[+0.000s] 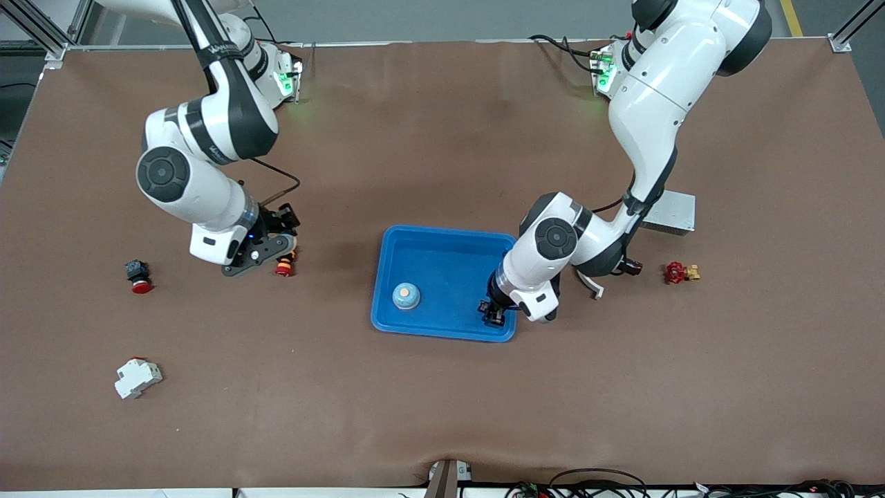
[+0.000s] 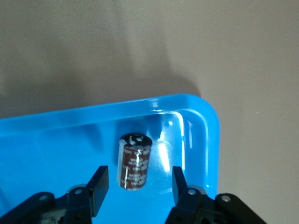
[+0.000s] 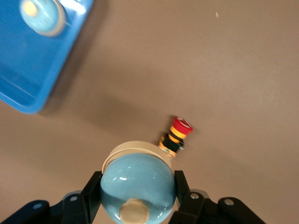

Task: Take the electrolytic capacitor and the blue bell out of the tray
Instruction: 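Lift the bell with the right gripper while the left gripper grasps the capacitor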

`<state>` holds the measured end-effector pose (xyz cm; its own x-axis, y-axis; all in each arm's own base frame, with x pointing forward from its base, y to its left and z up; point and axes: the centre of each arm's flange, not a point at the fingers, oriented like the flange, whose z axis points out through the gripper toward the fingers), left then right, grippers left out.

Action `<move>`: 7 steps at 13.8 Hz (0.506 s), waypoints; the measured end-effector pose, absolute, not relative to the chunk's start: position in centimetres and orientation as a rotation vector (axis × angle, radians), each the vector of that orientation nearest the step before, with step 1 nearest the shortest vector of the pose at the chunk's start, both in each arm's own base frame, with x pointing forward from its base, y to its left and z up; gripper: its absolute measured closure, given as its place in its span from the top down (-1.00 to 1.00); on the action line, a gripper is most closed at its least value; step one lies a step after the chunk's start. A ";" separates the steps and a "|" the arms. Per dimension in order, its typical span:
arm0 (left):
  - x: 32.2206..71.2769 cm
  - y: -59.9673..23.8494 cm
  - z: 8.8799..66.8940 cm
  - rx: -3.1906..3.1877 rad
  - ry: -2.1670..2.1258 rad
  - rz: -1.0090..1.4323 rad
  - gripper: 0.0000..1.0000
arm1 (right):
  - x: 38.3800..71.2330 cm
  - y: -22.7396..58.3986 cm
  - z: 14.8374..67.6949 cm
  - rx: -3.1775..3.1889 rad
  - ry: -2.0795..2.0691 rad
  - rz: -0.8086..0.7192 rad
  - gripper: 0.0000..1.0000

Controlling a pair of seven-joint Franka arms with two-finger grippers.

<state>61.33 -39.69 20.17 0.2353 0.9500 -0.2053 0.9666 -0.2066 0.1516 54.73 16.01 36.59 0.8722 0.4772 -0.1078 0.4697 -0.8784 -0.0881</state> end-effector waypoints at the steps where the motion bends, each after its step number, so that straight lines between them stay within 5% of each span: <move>1: 61.0 -39.9 19.6 2.272 1.802 -0.099 0.22 | 54.7 14.5 36.2 -2.973 -0.787 0.207 0.31; 3: 60.9 -39.9 18.6 2.284 1.811 -0.095 0.15 | 55.2 10.2 35.4 -2.949 -0.830 0.219 0.31; 5: 61.0 -39.6 18.4 2.284 1.817 -0.091 -0.27 | 55.6 6.2 35.0 -2.930 -0.855 0.222 0.31; 7: 61.3 -39.6 18.7 2.277 1.816 -0.085 -0.33 | 55.8 3.6 34.1 -2.916 -0.915 0.221 0.31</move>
<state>61.28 -39.58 18.68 0.2317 0.9549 -0.1859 0.9680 -0.2074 0.1411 55.82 3.61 34.13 0.8115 0.5731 -0.1141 0.5619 -0.8189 -0.1166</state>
